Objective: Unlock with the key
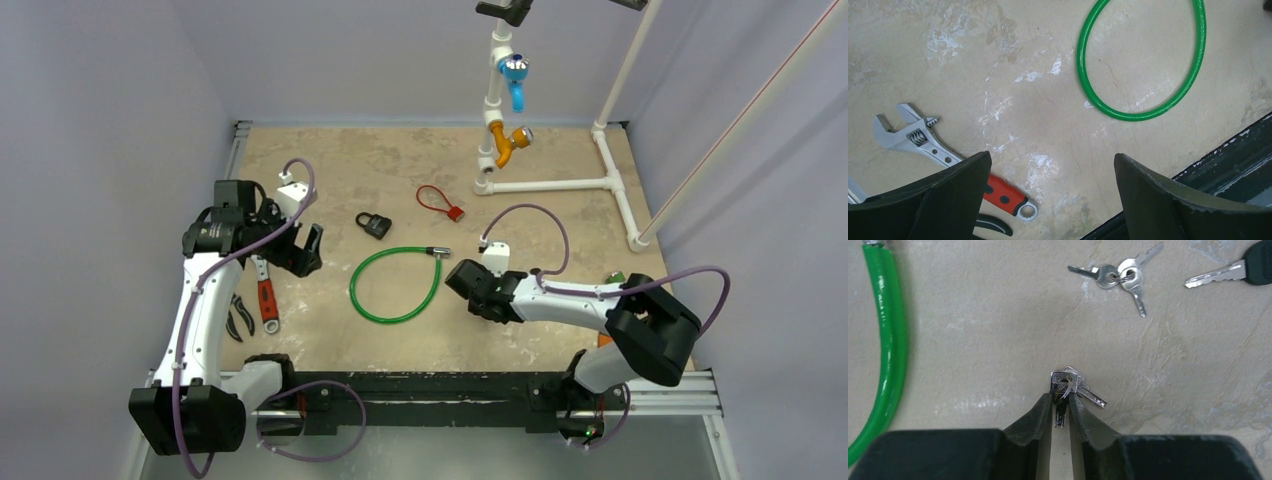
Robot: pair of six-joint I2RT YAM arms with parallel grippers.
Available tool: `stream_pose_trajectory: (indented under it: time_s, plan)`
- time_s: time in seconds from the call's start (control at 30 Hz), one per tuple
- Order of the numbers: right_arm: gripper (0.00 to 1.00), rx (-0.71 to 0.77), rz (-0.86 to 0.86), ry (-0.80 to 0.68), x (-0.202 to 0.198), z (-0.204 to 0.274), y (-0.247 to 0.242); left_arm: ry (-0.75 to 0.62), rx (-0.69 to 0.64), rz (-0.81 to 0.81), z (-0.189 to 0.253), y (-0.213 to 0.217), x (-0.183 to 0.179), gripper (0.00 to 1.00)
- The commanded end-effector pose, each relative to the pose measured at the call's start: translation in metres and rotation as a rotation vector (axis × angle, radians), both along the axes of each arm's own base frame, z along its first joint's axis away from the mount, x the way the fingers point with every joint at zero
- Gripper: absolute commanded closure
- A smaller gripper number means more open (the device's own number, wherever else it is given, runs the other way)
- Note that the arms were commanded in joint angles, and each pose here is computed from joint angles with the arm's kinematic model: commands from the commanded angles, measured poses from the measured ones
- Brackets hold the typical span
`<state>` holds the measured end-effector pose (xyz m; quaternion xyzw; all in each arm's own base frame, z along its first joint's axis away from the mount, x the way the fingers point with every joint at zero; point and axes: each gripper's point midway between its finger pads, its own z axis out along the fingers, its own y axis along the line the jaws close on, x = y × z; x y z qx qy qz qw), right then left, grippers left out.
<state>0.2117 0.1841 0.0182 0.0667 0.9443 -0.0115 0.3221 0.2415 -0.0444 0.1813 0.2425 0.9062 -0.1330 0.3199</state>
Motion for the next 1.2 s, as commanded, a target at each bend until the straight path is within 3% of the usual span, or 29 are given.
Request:
stream_pose_trajectory:
  time_s: [0.0,0.33,0.57,0.8,0.97,1.17]
  plan:
    - [0.97,0.070,0.013,-0.020,0.003,0.016,0.026,-0.060,-0.029,-0.024,0.021,-0.008,0.003,0.07]
    - [1.00,0.166,0.054,-0.075,0.012,0.053,0.047,-0.057,-0.030,-0.063,0.019,-0.018,-0.005,0.08]
    - [1.00,0.290,0.192,-0.155,0.018,0.105,0.076,-0.121,-0.099,-0.254,0.031,-0.054,-0.029,0.18]
    - [1.00,0.595,0.556,-0.321,-0.001,0.205,0.131,-0.382,-0.168,-0.564,0.086,-0.082,-0.074,0.12]
    - [1.00,0.796,0.848,-0.370,-0.040,0.277,0.160,-0.621,-0.332,-0.718,0.109,-0.111,-0.095,0.11]
    - [1.00,0.987,1.067,-0.405,-0.078,0.346,0.173,-0.608,-0.526,-0.726,0.127,-0.129,-0.106,0.06]
